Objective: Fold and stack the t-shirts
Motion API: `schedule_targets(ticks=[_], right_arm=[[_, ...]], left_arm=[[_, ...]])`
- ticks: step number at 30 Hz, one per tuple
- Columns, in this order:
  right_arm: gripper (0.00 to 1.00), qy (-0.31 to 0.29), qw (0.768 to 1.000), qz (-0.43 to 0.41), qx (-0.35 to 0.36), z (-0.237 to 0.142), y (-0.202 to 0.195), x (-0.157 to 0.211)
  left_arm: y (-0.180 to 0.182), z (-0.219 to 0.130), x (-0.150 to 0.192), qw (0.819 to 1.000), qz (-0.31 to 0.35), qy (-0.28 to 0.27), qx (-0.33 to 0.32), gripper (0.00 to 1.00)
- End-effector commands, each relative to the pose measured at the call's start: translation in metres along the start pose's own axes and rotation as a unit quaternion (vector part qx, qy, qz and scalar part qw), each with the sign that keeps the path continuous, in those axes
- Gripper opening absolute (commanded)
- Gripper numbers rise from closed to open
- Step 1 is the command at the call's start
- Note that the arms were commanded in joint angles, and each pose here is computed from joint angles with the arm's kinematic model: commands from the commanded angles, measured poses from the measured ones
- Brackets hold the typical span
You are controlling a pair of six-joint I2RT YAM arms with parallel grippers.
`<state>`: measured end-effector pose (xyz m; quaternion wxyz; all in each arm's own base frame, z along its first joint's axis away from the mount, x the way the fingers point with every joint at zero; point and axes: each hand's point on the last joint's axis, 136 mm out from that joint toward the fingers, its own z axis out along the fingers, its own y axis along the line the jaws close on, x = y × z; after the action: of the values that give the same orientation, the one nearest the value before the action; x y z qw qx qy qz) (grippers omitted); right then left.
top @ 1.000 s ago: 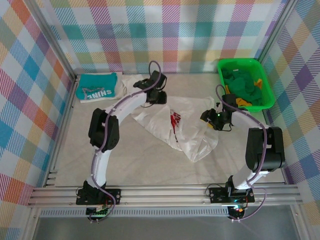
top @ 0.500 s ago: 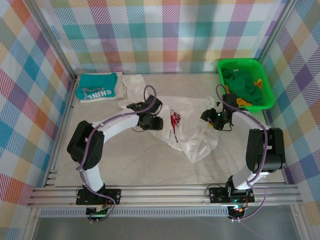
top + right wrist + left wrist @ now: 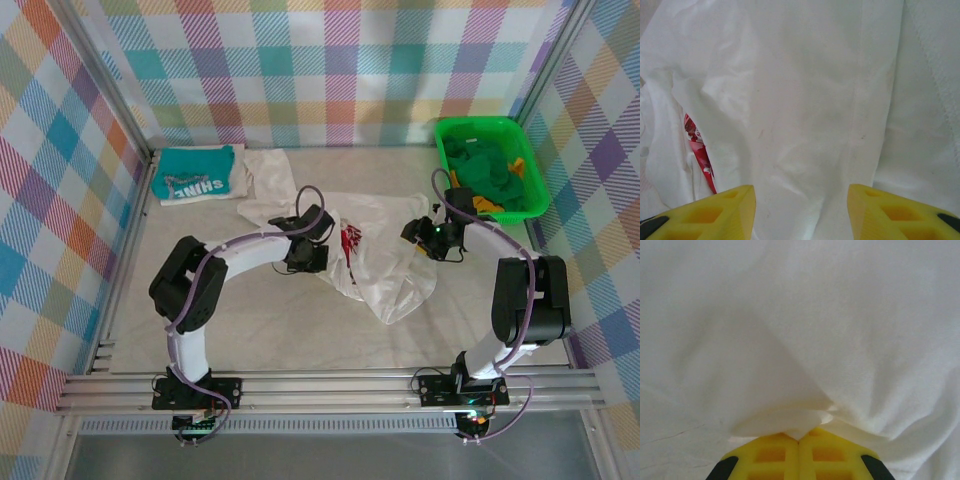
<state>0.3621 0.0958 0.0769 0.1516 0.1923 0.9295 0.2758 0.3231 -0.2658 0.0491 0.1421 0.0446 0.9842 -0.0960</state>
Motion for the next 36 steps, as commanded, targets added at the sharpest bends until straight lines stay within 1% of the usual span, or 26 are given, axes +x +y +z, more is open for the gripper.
schedule_targets(ticks=[1,7,12,15,17,19,23,26,28,30,32,34,36], right_arm=[[0.52,-0.003,1.0,-0.012,-0.008,-0.005,0.005,0.002],[0.52,-0.003,1.0,-0.013,-0.008,-0.004,0.006,0.0],[0.52,0.001,1.0,-0.014,-0.01,-0.002,0.007,-0.001],[0.52,0.002,1.0,-0.013,-0.01,-0.003,0.008,0.0],[0.52,0.001,1.0,-0.015,-0.007,-0.004,0.007,0.001],[0.52,0.001,1.0,-0.016,-0.004,-0.004,0.006,0.0],[0.52,0.006,1.0,-0.017,-0.006,-0.004,0.007,0.0],[0.52,0.005,1.0,-0.017,-0.012,-0.004,0.01,-0.001],[0.52,0.006,1.0,-0.017,-0.015,-0.002,0.011,-0.002],[0.53,0.009,1.0,-0.017,-0.021,-0.002,0.014,-0.003],[0.53,0.009,0.999,-0.019,-0.027,-0.002,0.016,-0.003],[0.53,0.01,0.999,-0.02,-0.03,-0.002,0.017,-0.002],[0.53,0.011,0.999,-0.02,-0.035,-0.004,0.019,-0.001]], left_arm=[[0.003,-0.039,-0.01,1.0,0.004,-0.027,-0.013,0.0],[0.021,-0.073,-0.001,0.999,0.005,-0.023,-0.045,0.0],[0.038,-0.092,0.01,0.997,0.007,-0.021,-0.075,0.0],[0.052,-0.115,0.014,0.995,0.003,-0.034,-0.095,0.0],[0.068,-0.138,0.019,0.992,0.0,-0.051,-0.118,0.0],[0.085,-0.159,0.028,0.989,-0.007,-0.057,-0.139,0.0],[0.124,-0.202,0.059,0.98,-0.018,-0.045,-0.194,0.0],[0.157,-0.232,0.084,0.97,-0.055,-0.056,-0.228,0.0],[0.167,-0.245,0.096,0.969,-0.085,-0.079,-0.22,0.0],[0.172,-0.251,0.107,0.969,-0.118,-0.102,-0.194,0.0],[0.181,-0.252,0.122,0.962,-0.164,-0.119,-0.181,0.0],[0.181,-0.243,0.137,0.959,-0.212,-0.123,-0.146,0.0],[0.175,-0.229,0.153,0.957,-0.25,-0.111,-0.099,0.0]])
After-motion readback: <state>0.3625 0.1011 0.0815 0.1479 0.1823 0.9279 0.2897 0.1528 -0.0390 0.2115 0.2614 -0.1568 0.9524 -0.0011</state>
